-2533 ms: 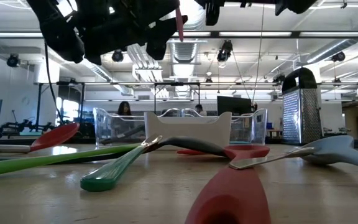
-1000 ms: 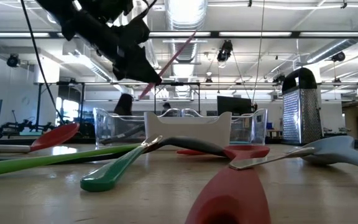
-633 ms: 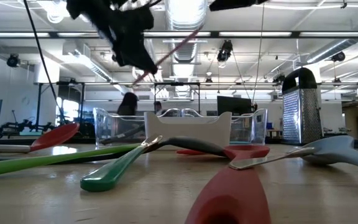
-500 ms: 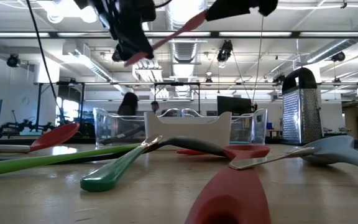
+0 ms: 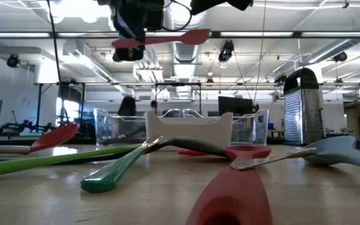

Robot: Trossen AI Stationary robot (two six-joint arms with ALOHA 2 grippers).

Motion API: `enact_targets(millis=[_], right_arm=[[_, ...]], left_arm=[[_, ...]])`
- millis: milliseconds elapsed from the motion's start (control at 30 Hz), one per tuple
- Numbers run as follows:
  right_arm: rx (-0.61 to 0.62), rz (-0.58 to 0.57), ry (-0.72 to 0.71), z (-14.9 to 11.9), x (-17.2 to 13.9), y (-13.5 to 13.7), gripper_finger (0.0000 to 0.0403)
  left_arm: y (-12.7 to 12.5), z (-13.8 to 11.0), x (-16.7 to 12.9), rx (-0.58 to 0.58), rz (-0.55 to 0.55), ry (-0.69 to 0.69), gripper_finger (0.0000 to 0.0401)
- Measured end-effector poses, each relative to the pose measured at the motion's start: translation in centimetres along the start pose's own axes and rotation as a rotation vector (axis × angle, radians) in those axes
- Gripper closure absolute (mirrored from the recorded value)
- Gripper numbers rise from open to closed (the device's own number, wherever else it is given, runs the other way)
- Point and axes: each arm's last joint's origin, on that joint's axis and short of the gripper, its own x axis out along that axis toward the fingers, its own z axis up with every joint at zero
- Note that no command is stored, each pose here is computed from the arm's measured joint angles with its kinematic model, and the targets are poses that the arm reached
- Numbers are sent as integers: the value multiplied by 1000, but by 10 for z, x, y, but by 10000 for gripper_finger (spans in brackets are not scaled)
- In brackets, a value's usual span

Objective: Pick & Place Kitchen Items
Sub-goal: Put the pink spatula into the right transparent bin

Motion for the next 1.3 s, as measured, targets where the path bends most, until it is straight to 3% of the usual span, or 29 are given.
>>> enact_targets(millis=[200,567,900,1100,1300], right_arm=[[43,124,0,9,0,-9,272],[156,288,19,0,14,-28,243],[126,293,92,-5,49,-24,249],[144,279,127,-11,65,-29,280],[134,352,127,-14,65,-28,376]], left_arm=[[7,10,2,-60,-128,25,352],[11,12,7,-79,-129,50,352],[8,14,4,-69,-130,39,352],[9,14,5,-67,-129,40,352],[9,14,4,-49,-130,39,352]])
